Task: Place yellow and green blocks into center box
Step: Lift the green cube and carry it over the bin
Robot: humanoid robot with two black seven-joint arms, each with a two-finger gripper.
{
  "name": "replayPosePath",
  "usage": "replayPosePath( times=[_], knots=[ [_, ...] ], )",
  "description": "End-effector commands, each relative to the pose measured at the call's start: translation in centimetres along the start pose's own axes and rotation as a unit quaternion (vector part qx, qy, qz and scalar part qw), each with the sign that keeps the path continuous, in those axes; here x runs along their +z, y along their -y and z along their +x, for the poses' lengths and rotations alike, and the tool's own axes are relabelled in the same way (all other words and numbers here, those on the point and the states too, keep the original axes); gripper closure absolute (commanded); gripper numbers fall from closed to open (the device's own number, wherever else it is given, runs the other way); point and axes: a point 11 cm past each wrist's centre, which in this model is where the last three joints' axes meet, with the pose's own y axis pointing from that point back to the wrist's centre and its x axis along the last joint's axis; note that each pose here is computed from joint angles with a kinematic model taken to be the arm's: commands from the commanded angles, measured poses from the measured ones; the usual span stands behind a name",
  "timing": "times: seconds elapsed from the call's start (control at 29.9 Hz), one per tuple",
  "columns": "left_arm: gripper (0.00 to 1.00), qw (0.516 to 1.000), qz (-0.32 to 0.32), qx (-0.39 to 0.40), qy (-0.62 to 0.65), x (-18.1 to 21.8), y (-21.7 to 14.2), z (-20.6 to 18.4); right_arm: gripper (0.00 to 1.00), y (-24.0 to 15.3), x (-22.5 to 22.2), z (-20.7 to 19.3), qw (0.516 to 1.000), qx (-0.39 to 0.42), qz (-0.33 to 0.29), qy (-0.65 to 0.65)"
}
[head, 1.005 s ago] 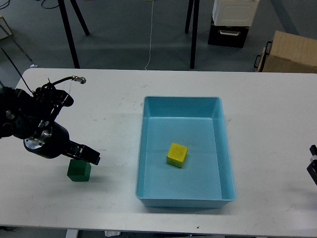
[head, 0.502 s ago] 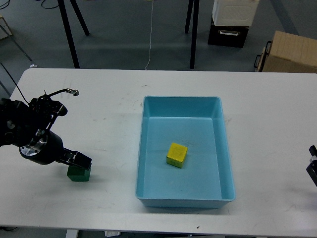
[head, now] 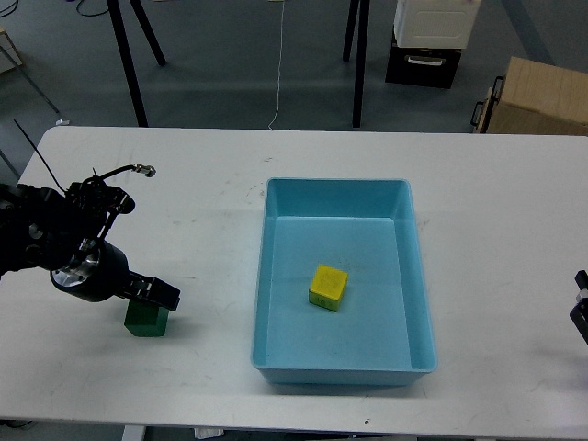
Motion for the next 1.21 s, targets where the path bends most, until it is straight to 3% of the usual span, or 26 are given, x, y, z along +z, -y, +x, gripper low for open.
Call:
replayPosePath(
  times=[0.0,0.13,0.2,0.27,0.33,0.4,0.47,0.57,0.7,0.87,0.97,1.17],
  knots=[
    [0.01,1.0,-0.004,-0.009,-0.008,-0.2,0.7,-0.7,0.0,0.0,0.1,0.1,1.0,0.001,-0.001,0.001],
    [0.07,1.0,-0.014,-0.009,-0.009,0.1,0.9,-0.9,0.0,-0.1,0.0,0.2,1.0,0.004,0.0,0.0],
    [0.34,1.0,-0.015,-0.01,-0.006,0.2,0.9,-0.8,0.0,-0.1,0.0,0.2,1.0,0.004,0.0,0.0],
    [0.41,1.0,-0.013,-0.01,0.004,0.2,0.9,-0.9,0.0,-0.1,0.0,0.2,1.0,0.004,0.0,0.0],
    [0.66,1.0,-0.008,-0.006,0.015,0.2,0.8,-0.7,0.0,-0.1,-0.1,0.3,1.0,0.004,0.001,0.0],
    [0.72,1.0,-0.004,-0.005,0.02,0.2,0.8,-0.6,0.0,-0.1,-0.1,0.3,1.0,0.004,0.001,0.0],
    [0.88,1.0,0.002,-0.002,0.022,0.0,0.6,-0.4,0.0,-0.1,-0.1,0.3,1.0,0.004,0.001,0.001],
    [1.0,1.0,0.009,0.007,0.028,-0.2,0.0,0.1,0.0,-0.1,-0.1,0.3,1.0,0.004,0.001,0.0],
    [1.0,0.998,0.009,0.037,0.056,1.0,-2.3,2.2,0.0,-0.1,-0.1,0.3,1.0,0.004,0.001,0.0],
    [1.0,0.984,-0.005,0.112,0.14,6.8,-9.5,6.8,0.0,-0.2,-0.1,0.3,1.0,0.005,0.001,0.0],
    [1.0,0.971,-0.018,0.135,0.196,11.7,-12.1,8.9,0.0,-0.2,0.0,0.3,1.0,0.006,0.001,0.001],
    [1.0,0.95,-0.012,0.105,0.293,19.4,-9.9,9.1,0.0,-1.0,-0.1,0.7,1.0,0.015,0.003,0.002]
  ],
)
